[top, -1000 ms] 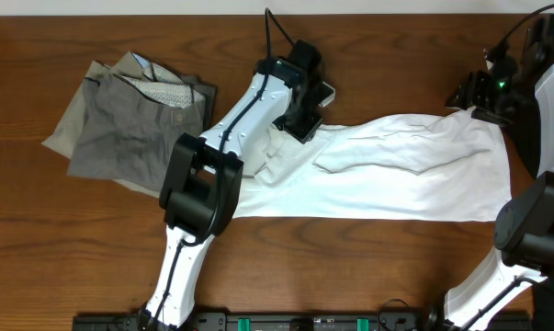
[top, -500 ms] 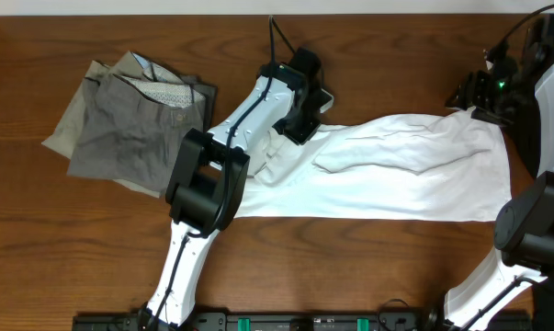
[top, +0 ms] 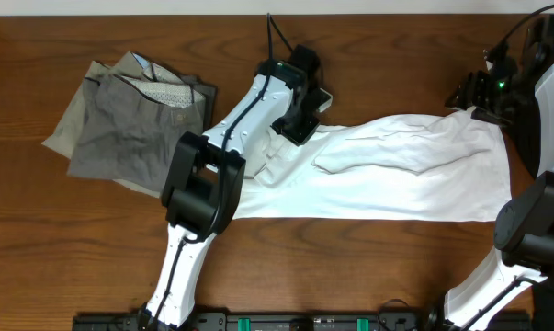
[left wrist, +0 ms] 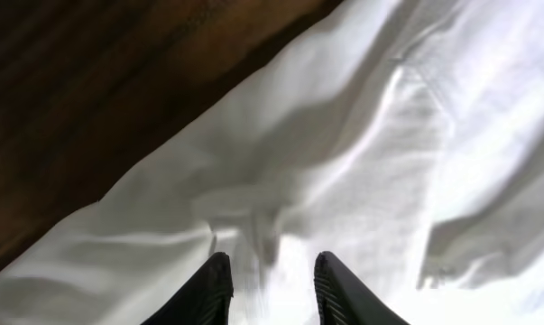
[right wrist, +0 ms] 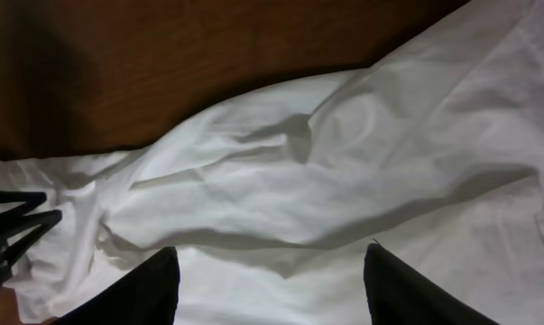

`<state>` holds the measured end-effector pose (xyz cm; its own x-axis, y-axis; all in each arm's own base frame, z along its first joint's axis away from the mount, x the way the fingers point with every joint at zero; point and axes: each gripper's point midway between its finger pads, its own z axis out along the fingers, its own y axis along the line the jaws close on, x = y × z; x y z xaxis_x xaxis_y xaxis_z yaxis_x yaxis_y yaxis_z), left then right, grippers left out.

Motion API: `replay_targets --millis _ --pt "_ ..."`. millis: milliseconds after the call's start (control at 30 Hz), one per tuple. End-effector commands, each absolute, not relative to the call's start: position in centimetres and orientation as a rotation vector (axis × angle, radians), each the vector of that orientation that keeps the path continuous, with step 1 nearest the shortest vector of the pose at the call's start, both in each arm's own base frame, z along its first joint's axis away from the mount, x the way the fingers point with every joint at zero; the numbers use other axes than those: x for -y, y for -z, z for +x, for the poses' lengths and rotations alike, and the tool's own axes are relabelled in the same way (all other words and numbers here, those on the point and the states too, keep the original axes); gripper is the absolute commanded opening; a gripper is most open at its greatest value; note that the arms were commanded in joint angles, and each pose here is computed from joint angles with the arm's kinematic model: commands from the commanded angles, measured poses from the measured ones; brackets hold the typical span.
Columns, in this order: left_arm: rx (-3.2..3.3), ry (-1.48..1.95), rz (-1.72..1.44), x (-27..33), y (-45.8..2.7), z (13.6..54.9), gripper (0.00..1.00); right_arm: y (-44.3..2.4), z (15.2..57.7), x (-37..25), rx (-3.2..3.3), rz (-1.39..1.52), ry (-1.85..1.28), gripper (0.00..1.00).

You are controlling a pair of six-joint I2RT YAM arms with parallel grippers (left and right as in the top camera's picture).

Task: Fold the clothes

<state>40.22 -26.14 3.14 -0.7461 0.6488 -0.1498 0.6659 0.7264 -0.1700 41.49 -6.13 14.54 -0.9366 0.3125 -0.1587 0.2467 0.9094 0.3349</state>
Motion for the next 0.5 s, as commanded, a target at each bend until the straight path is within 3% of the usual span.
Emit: replay_targets --millis 0,100,167,200,233,300,467 --pt "-2.804 0.324 1.062 26.1 -5.4 40.9 0.25 -15.6 41.6 6.1 -2.84 0.393 -0.447 0.64" --pt "-2.814 0.325 1.059 26.1 -5.4 40.7 0.07 -15.6 41.6 6.1 -2.841 0.393 -0.447 0.64" --pt "-2.813 0.323 1.059 26.1 -5.3 40.8 0.09 -15.6 41.6 6.1 -2.841 0.393 -0.447 0.64" --pt "-2.808 0.324 1.055 26.1 -5.2 41.0 0.26 -15.6 41.6 6.1 -2.841 0.393 -0.447 0.64" --pt "-2.797 0.325 1.046 26.1 -5.0 41.4 0.6 -15.6 41.6 6.1 -2.841 0.393 -0.447 0.64" --pt "-2.789 0.327 1.036 26.1 -4.6 41.9 0.72 -15.6 41.6 6.1 -2.841 0.393 -0.447 0.64" --pt "-2.788 0.334 0.995 25.8 -4.0 42.9 0.73 -15.6 41.6 6.1 -2.842 0.394 -0.447 0.64"
